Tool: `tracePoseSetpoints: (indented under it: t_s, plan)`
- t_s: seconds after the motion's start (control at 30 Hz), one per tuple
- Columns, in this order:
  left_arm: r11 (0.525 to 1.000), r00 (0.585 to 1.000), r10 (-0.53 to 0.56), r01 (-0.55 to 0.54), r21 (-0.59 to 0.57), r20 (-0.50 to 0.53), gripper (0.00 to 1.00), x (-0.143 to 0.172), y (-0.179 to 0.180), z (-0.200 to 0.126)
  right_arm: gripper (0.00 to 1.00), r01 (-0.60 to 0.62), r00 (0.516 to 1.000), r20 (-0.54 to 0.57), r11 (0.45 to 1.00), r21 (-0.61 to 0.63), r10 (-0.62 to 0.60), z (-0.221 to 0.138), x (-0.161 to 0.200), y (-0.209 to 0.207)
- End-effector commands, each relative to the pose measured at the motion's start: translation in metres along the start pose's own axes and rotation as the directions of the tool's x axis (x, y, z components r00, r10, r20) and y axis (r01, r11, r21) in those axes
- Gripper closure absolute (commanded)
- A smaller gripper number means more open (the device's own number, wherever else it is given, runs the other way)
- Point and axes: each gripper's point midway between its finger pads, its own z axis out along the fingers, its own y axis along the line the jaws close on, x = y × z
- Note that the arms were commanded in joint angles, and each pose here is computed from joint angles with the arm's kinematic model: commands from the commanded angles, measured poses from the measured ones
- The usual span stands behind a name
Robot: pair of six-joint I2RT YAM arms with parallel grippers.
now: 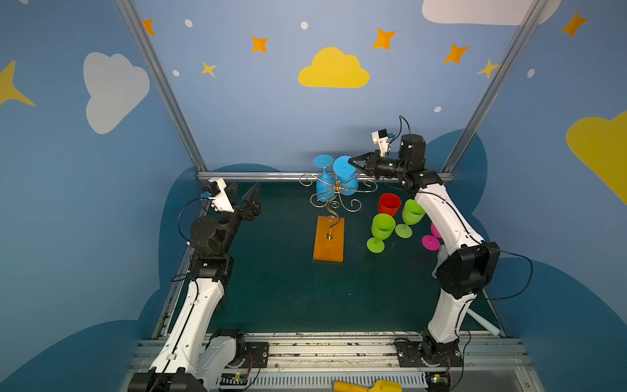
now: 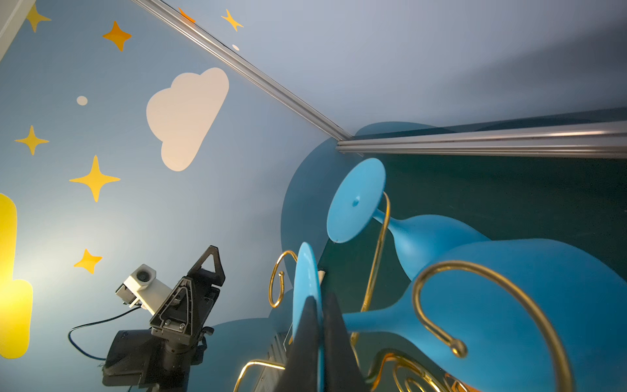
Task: Take the wine glass off the wine glass rack
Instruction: Pick up the wine glass from the wine glass rack.
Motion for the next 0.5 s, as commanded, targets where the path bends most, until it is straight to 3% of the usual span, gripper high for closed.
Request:
tracePoseSetpoints:
  t_s: [0.0, 0.47]
  plan:
    - [1.000, 0.999, 0.012, -0.012, 0.009, 0.038, 0.19, -0.011, -0.003, -0.005, 1.00, 0.045, 0.998, 0.035, 0.999, -0.021, -0.044, 0.006, -0.015, 0.009]
    - [1.000, 0.999, 0.021, -0.021, -0.001, 0.039, 0.19, -0.011, -0.002, -0.006, 1.00, 0.070, 0.992, 0.109, 0.997, -0.009, -0.069, 0.018, -0.046, -0.012]
